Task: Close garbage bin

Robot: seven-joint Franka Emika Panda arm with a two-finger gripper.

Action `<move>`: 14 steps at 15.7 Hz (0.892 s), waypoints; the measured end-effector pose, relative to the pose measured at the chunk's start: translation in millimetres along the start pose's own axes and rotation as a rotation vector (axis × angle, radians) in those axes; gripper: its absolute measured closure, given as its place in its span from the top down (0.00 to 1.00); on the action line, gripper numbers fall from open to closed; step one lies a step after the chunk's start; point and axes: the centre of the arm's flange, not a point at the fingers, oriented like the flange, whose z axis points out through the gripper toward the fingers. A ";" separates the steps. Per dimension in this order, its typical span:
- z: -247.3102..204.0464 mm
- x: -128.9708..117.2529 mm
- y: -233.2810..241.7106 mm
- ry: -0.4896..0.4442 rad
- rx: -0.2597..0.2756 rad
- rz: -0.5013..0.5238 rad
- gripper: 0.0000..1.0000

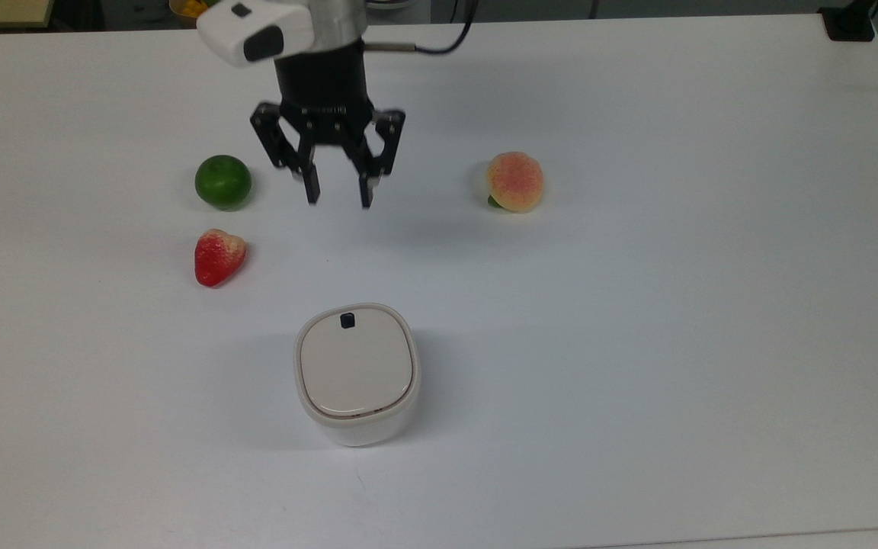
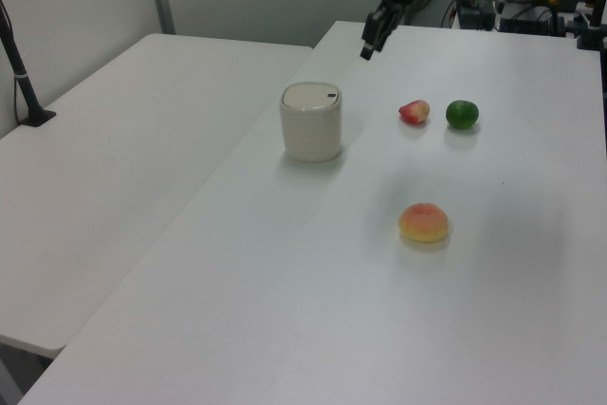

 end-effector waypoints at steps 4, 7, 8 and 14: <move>-41.4 -19.7 10.6 -0.114 0.001 0.027 0.99; -73.1 -35.5 11.2 -0.175 0.000 0.026 1.00; -84.0 -41.7 11.1 -0.197 -0.001 0.024 1.00; -135.1 -71.9 8.5 -0.277 0.000 0.006 1.00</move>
